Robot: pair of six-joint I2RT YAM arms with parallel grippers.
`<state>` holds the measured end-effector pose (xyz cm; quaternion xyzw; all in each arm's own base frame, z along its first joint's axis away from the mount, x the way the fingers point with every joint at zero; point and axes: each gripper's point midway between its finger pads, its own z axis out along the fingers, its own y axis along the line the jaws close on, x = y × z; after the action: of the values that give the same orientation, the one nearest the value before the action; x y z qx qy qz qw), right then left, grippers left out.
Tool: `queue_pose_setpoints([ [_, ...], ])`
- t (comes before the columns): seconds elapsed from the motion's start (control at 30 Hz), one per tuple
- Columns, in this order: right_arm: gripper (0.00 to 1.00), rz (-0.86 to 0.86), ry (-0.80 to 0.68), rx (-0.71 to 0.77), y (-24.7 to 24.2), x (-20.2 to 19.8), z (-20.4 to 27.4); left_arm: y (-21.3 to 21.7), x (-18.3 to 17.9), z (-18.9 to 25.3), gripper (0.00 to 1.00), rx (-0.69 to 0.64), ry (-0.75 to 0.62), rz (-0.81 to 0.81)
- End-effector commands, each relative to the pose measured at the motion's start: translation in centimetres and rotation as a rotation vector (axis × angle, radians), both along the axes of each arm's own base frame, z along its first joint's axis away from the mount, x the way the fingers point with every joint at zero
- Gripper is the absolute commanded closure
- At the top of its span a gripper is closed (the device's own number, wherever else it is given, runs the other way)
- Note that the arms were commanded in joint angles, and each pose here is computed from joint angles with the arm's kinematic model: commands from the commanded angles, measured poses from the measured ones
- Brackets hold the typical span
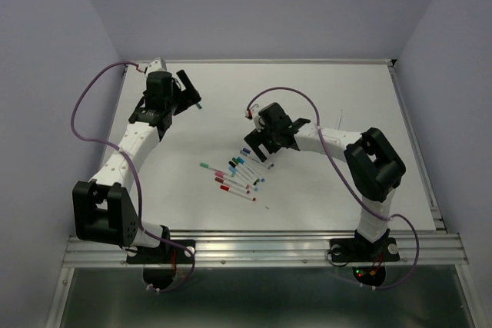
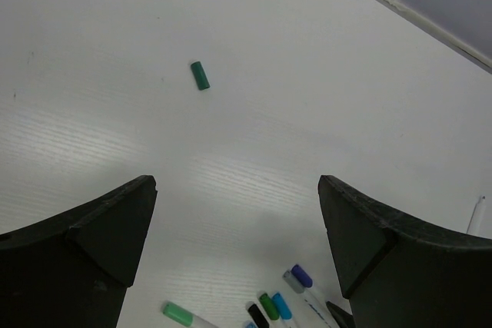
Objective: Open the pen caps
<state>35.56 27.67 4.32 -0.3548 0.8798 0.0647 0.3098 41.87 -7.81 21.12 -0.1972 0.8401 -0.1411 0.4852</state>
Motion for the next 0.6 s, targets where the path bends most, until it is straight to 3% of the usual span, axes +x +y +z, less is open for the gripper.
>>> queue_pose_setpoints([
  [0.0,0.00,0.032,-0.008,0.020,1.2,0.0,0.9,-0.2,0.4,0.8,0.01,0.007,-0.041,-0.013],
  [0.47,0.03,0.053,0.042,-0.045,1.0,-1.6,-1.6,0.0,0.4,0.7,0.01,0.021,-0.038,-0.010],
  [0.57,0.09,0.042,0.038,-0.051,0.8,-1.5,-1.7,0.1,0.4,0.6,0.01,0.022,-0.037,-0.007],
])
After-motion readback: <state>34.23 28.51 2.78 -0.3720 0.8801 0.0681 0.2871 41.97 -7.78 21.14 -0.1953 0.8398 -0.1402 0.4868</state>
